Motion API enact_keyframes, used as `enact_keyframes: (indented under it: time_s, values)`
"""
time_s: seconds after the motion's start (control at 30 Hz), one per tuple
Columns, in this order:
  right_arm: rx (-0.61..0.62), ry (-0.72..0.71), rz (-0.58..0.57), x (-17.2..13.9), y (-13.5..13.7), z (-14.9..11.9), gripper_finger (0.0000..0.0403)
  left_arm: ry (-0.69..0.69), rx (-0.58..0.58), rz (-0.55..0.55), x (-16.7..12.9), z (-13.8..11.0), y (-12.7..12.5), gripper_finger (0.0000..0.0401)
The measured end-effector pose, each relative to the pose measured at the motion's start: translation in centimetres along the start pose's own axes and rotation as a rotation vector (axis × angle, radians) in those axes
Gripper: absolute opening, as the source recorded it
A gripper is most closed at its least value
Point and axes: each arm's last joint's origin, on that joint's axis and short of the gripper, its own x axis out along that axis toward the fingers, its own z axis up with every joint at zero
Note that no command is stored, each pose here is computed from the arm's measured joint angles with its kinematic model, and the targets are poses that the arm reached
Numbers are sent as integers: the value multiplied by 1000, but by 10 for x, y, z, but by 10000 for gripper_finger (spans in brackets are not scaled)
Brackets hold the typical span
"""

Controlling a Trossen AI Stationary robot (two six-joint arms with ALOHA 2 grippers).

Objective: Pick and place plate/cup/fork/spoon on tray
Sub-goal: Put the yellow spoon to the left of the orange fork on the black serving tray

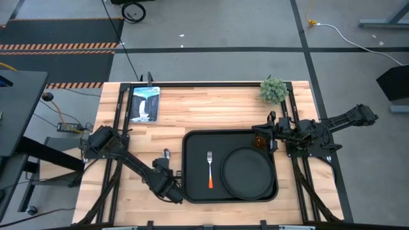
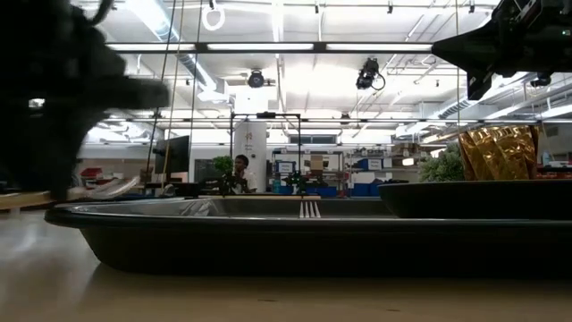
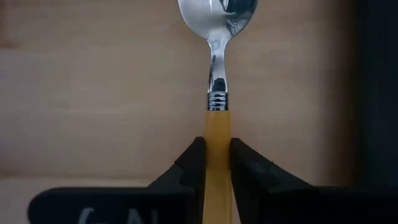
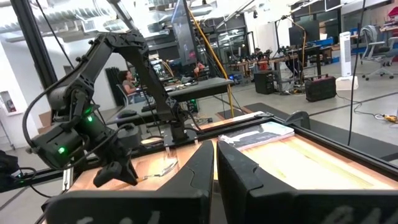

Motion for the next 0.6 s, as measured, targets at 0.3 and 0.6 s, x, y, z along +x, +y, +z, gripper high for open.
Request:
enact_keyframes:
  time_s: [0.3,0.6]
  values:
    - [0,1,0,0,0,0,27,-100,-2,-179,-23,24,-36,60]
    - [0,1,0,0,0,0,27,-80,14,-386,-24,42,-79,63]
